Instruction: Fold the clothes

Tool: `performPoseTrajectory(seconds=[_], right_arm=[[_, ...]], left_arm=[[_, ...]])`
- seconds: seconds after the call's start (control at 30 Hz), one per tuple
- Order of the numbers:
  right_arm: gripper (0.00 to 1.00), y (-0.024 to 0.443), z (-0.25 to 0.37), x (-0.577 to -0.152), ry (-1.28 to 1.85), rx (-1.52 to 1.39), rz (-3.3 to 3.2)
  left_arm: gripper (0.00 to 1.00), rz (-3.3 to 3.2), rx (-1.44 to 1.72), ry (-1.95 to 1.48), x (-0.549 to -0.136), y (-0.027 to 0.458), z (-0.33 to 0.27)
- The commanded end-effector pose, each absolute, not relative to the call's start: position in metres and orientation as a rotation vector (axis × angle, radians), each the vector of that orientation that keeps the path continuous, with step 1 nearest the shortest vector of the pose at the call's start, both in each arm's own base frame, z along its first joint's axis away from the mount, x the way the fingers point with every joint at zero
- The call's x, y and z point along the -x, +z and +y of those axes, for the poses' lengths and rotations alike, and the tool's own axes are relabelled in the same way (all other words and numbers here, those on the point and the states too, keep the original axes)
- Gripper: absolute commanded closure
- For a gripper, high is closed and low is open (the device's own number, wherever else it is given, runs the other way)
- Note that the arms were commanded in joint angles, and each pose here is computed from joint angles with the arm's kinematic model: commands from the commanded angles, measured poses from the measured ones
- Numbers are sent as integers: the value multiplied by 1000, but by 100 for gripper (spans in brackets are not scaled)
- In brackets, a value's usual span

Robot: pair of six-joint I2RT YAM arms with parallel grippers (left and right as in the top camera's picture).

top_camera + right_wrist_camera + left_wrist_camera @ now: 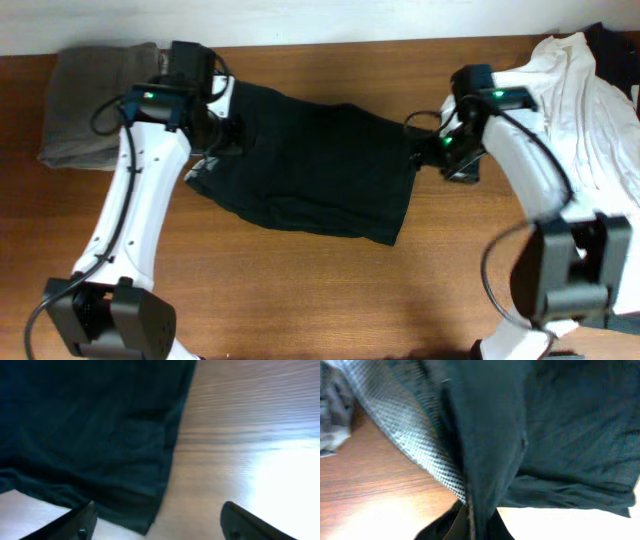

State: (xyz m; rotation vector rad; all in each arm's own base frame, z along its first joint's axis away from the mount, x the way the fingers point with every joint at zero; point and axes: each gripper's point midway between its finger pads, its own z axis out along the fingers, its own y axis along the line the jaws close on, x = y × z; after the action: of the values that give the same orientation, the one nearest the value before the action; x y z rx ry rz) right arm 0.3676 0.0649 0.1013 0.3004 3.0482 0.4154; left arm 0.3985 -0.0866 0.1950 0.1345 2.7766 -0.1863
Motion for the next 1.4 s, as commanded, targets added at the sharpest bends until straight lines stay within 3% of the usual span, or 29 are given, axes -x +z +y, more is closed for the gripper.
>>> performPoseTrajectory(seconds=[0.0, 0.27, 0.5, 0.63, 0.9, 0.93, 1.2, 1.37], right_arm=[[26, 70, 100, -367, 591, -256, 3111], [55, 9, 102, -361, 415, -252, 3236], [59, -16, 102, -358, 407, -264, 3270], [61, -38, 101, -349, 395, -283, 3334], [64, -35, 159, -358, 559, -127, 3259], [59, -36, 170, -357, 555, -83, 3255], [55, -18, 199, -367, 630, -61, 3216], [54, -11, 199, -371, 715, -28, 3199]], left_arm=[[99, 2727, -190, -340, -397, 209, -125], [99, 2547, -435, -628, -395, 240, -212], [99, 2522, -517, -602, -385, 242, -237], [99, 2506, -197, -199, -400, 262, -163], [99, 2535, 106, -41, -384, 276, -91], [99, 2530, 108, -32, -383, 277, -89], [99, 2391, 127, -168, -413, 297, -113], [99, 2484, 4, -182, -427, 250, -158]])
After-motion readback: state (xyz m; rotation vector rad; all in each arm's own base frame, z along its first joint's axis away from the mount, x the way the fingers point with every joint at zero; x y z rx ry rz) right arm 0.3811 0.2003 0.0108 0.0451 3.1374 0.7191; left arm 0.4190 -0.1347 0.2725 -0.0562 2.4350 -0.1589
